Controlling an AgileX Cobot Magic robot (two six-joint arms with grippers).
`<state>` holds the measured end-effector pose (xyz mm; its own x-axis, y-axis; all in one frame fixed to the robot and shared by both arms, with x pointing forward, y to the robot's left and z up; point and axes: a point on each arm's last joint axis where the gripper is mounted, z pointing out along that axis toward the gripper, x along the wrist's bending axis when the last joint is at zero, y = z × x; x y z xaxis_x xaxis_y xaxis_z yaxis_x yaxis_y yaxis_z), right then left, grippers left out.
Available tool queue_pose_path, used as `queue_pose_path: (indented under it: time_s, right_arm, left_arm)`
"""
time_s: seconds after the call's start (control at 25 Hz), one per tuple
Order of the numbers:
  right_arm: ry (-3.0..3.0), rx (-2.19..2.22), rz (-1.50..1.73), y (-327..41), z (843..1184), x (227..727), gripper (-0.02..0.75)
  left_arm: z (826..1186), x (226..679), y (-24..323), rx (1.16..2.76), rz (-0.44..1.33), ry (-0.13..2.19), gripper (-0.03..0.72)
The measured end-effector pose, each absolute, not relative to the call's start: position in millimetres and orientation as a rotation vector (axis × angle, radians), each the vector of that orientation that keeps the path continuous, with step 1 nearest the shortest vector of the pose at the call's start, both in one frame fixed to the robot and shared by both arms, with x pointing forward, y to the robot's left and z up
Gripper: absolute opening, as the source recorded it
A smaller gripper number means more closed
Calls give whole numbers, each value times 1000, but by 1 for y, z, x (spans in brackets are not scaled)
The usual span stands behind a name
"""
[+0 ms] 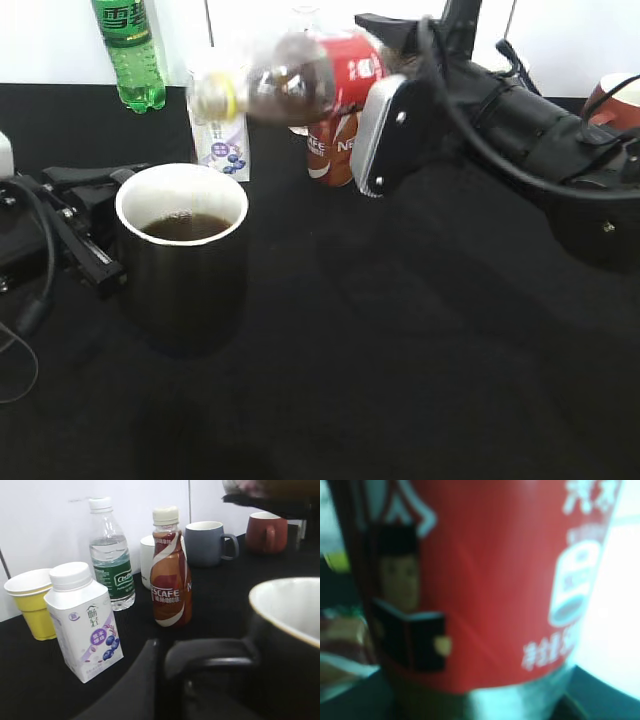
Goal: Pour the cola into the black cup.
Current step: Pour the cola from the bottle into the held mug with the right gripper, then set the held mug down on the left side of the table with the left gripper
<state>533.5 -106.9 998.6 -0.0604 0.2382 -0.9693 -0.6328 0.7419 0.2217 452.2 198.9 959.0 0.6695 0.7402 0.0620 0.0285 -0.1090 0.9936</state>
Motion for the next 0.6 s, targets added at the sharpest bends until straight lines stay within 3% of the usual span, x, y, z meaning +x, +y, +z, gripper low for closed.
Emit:
queue_pose_path:
  time_s: [0.24, 0.4, 0.48, 0.6]
  right_arm:
    - [1566, -179, 981, -99, 989, 531, 369]
    - [1652, 436, 1538, -99, 989, 531, 369]
    - [1648, 713, 1742, -99, 988, 532, 369]
    - [1652, 842, 1759, -108, 987, 528, 369]
  left_arm:
    - [960, 454, 201, 1559, 696, 687, 44]
    - [964, 459, 208, 1471, 745, 768, 44]
    - [967, 464, 216, 1420, 841, 827, 44]
    - [968, 472, 235, 1351, 1017, 964, 44]
